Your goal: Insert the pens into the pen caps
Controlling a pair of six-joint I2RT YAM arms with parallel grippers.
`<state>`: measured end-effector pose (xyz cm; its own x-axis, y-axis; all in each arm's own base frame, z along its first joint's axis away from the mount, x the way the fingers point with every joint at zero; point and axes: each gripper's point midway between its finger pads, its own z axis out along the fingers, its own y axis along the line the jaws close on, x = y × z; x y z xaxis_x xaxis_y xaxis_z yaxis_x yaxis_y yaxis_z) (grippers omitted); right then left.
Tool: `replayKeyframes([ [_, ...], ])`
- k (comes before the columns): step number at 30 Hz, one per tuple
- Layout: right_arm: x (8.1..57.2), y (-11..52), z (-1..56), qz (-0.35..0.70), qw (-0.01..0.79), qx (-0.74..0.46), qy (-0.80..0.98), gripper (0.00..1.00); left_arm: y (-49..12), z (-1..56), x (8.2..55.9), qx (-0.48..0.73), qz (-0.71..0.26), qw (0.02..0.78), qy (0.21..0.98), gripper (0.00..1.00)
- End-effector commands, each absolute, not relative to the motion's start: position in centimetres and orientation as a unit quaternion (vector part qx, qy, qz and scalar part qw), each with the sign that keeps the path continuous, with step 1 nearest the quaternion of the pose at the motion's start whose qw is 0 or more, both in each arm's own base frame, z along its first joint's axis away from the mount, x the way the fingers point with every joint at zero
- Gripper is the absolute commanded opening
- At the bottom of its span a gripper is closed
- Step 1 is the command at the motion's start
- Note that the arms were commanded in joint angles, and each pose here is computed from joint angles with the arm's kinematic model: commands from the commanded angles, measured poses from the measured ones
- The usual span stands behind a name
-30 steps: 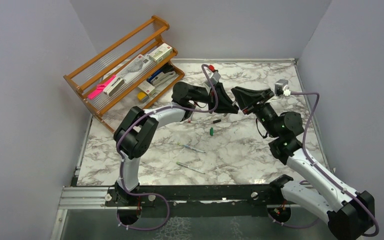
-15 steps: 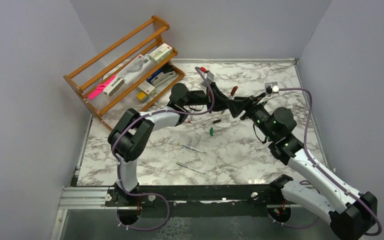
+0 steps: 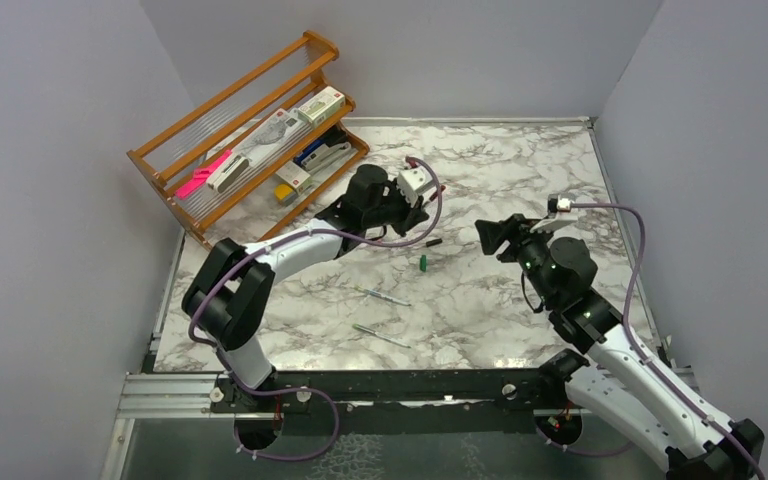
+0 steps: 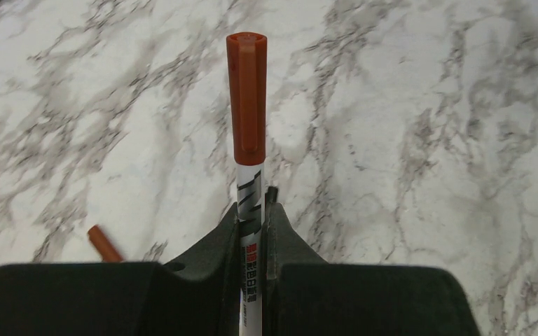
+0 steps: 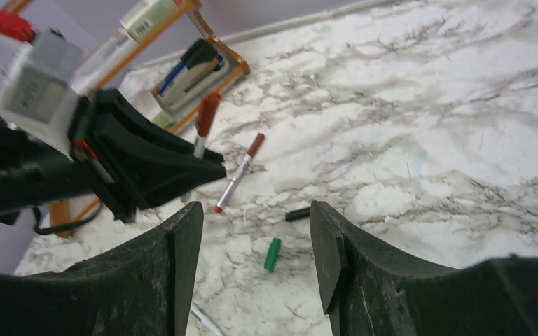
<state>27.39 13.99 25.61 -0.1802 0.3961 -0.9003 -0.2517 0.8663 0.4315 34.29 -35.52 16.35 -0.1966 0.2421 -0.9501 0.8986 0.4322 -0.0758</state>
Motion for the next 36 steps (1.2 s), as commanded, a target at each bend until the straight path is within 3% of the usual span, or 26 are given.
replayKeyframes([
  [1,27.4,13.6,22.7,0.228,0.613,0.054,0.755,0.56,-31.9,15.7,38.2,0.339,-0.200,0.495,0.775,0.00],
  [8,27.7,14.6,20.8,0.233,0.588,0.049,0.773,0.54,-31.8,10.7,40.4,0.223,-0.170,0.410,0.868,0.00],
  [22,27.3,15.2,18.8,0.240,0.567,0.032,0.787,0.46,-31.0,5.3,42.7,0.173,-0.082,0.356,0.915,0.00],
  [36,27.6,16.6,17.7,0.248,0.549,0.005,0.798,0.46,-30.1,3.0,41.9,0.166,-0.062,0.325,0.929,0.23],
])
